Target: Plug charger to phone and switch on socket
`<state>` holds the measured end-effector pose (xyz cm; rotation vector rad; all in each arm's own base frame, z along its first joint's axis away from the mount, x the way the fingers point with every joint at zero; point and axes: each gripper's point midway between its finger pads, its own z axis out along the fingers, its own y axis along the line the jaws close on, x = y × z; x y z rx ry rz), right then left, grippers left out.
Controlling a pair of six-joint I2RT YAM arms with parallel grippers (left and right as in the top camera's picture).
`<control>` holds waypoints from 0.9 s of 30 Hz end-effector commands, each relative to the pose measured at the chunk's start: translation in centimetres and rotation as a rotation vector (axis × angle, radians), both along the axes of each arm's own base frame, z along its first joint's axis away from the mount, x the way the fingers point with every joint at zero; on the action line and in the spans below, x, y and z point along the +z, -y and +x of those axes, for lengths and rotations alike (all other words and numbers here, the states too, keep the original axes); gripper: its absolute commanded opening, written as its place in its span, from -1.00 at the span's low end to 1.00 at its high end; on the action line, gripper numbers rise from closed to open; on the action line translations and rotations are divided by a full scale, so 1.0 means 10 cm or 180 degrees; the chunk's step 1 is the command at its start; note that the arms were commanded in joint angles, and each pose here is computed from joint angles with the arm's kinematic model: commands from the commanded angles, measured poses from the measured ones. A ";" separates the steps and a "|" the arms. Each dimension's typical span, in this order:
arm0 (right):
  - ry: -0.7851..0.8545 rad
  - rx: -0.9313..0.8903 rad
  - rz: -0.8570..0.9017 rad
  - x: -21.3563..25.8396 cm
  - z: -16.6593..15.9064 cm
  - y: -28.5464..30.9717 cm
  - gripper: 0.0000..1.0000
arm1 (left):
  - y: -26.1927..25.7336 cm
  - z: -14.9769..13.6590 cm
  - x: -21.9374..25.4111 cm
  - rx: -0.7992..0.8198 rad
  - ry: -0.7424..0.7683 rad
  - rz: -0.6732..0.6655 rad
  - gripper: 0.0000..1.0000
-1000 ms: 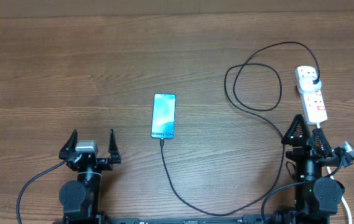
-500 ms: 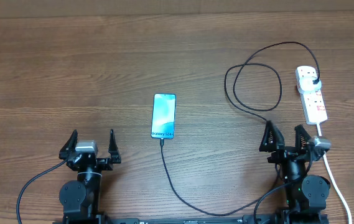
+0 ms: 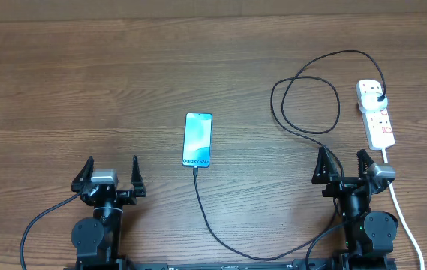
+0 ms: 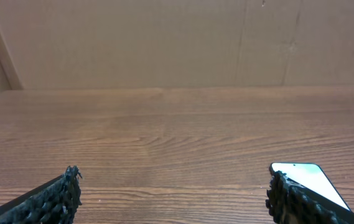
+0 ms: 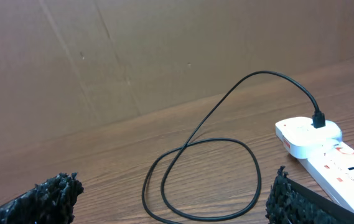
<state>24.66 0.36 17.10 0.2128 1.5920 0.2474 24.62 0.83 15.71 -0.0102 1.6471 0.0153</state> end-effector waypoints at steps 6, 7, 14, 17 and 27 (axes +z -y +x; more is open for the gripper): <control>0.0027 0.0000 -0.0043 -0.01 0.00 0.00 1.00 | -0.01 0.00 0.00 0.0003 0.0007 0.0070 0.99; 0.0027 0.0000 -0.0043 -0.01 0.00 0.00 0.99 | -0.01 0.00 0.00 0.0003 0.0007 0.0070 0.99; 0.0022 -0.0015 -0.0044 -0.01 0.00 0.01 1.00 | -0.01 0.00 0.00 0.0003 0.0007 0.0070 0.99; 0.0020 -0.0016 -0.0041 -0.01 0.00 0.01 1.00 | -0.01 0.00 0.00 0.0002 0.0007 0.0070 0.99; 0.0027 0.0010 -0.0199 -0.01 0.00 0.00 1.00 | -0.01 0.00 0.00 0.0002 0.0007 0.0070 0.99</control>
